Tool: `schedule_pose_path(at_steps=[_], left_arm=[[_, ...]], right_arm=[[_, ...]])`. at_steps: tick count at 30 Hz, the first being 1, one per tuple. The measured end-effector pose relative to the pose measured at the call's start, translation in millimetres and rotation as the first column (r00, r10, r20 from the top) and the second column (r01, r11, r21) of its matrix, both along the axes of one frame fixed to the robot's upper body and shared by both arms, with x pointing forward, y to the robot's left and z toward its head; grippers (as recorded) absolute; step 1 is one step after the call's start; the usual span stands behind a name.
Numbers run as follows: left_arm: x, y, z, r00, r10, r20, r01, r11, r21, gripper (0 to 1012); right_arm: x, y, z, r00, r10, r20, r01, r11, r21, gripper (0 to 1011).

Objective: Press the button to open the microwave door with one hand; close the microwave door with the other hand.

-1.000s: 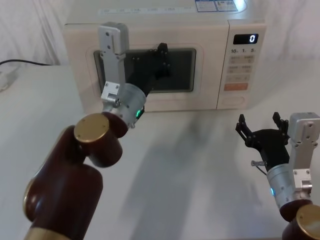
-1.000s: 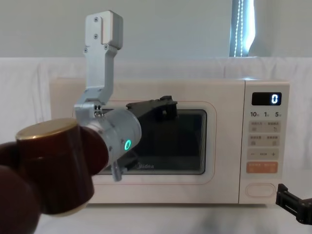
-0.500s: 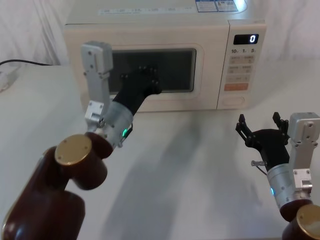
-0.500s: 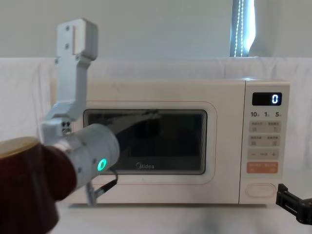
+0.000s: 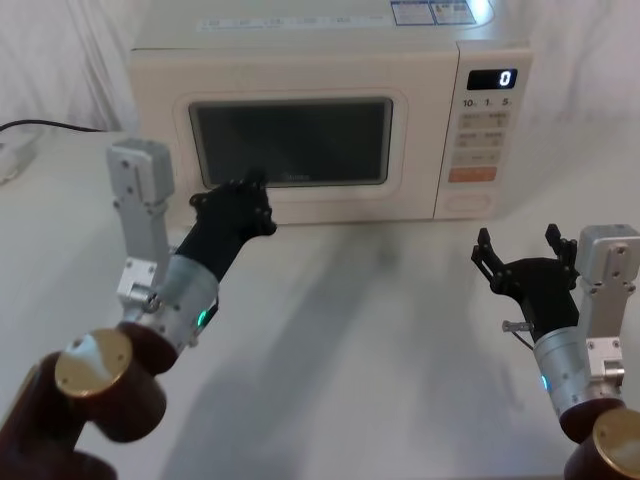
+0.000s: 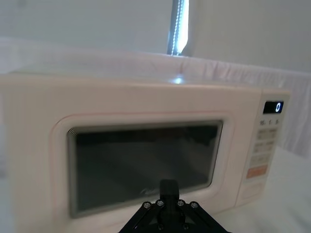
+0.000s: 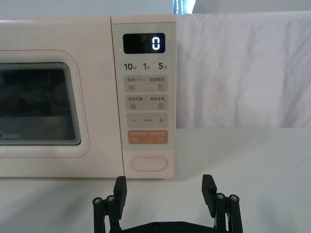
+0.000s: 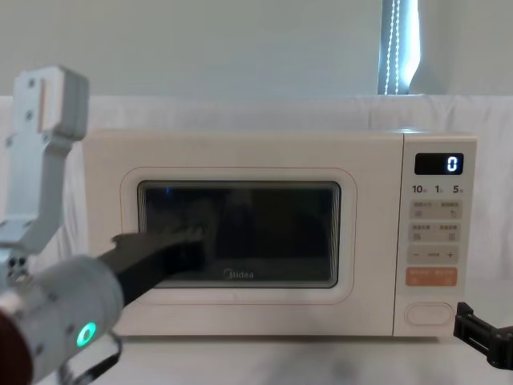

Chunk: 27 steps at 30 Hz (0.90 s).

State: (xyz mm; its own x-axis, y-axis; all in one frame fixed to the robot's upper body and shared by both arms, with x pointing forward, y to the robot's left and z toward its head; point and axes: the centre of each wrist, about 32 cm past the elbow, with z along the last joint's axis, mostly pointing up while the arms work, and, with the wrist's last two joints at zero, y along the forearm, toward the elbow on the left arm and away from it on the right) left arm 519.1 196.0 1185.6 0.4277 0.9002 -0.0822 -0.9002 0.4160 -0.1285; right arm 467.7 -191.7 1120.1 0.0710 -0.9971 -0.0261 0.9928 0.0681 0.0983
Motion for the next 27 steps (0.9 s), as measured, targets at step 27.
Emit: schedule_pose_path(at_steps=[27], left_arm=[[-56.6, 46.6, -38.4, 0.9804, 0.181, -0.079, -0.179, 0.9834, 0.031, 0]], right_arm=[[0.0, 0.0, 0.0, 1.000, 0.000, 0.000, 0.000, 1.000, 0.000, 1002]])
